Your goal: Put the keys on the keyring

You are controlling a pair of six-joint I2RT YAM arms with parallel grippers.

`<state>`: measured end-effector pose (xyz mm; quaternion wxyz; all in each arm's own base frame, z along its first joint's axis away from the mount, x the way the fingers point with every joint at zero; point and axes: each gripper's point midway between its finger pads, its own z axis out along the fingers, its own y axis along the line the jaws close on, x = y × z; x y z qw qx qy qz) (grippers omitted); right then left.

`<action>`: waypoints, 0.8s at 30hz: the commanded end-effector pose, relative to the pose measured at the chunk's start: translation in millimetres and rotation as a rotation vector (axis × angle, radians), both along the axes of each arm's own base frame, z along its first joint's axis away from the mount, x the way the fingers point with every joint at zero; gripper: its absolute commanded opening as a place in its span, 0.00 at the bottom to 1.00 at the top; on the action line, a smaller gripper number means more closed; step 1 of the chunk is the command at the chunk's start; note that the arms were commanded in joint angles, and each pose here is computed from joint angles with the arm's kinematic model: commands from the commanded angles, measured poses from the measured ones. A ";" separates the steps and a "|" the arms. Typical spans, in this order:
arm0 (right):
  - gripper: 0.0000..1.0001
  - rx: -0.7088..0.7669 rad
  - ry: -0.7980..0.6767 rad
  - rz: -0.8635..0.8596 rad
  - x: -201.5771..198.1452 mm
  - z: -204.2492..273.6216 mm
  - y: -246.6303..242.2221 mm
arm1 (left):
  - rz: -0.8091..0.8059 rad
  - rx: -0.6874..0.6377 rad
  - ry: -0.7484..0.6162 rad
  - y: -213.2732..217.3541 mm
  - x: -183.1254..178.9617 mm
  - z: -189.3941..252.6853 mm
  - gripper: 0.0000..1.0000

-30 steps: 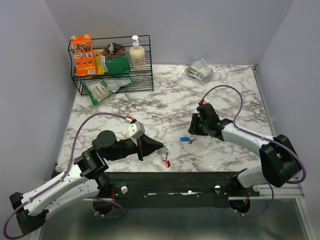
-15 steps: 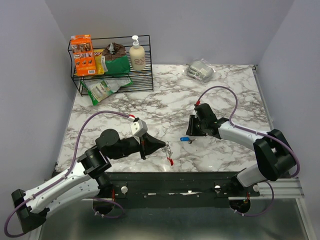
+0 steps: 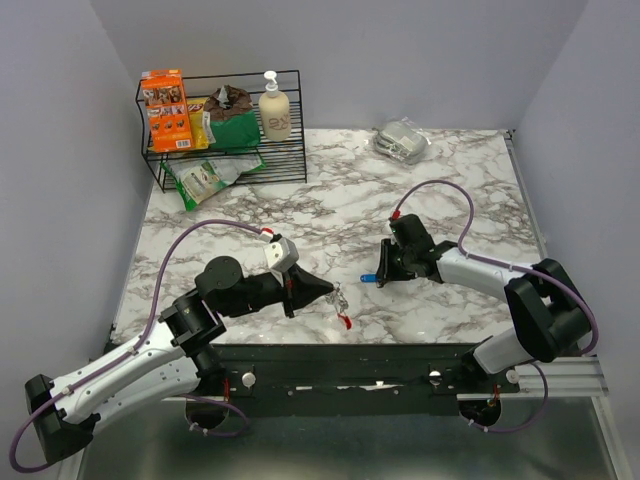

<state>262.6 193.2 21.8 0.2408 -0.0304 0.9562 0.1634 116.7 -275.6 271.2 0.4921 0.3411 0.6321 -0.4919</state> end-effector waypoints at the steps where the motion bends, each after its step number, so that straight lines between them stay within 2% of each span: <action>1: 0.36 0.015 0.017 0.027 -7.4 -3.0 0.3 | -0.019 -0.050 -0.025 -2.7 -3.0 13.5 0.00; 5: 0.30 0.029 0.028 0.031 -7.4 -7.1 4.0 | -0.021 -0.050 -0.025 -2.8 -3.2 13.5 0.00; 9: 0.13 0.056 0.034 0.043 -8.2 -4.6 9.3 | -0.018 -0.048 -0.022 -2.3 -3.0 12.8 0.00; 10: 0.05 0.063 0.026 0.045 -8.1 -1.3 10.0 | -0.019 -0.049 -0.023 -1.9 -3.6 13.3 0.00; 11: 0.01 0.068 0.018 0.044 -7.3 1.6 10.5 | -0.018 -0.048 -0.022 -1.8 -3.2 12.6 0.00; 19: 0.00 0.124 -0.065 0.079 -3.6 39.3 16.7 | -0.010 -0.041 -0.024 1.0 -3.7 10.4 0.00; 24: 0.00 0.174 -0.152 0.179 -3.8 77.5 25.9 | -0.007 -0.024 -0.022 2.7 -3.9 8.4 0.00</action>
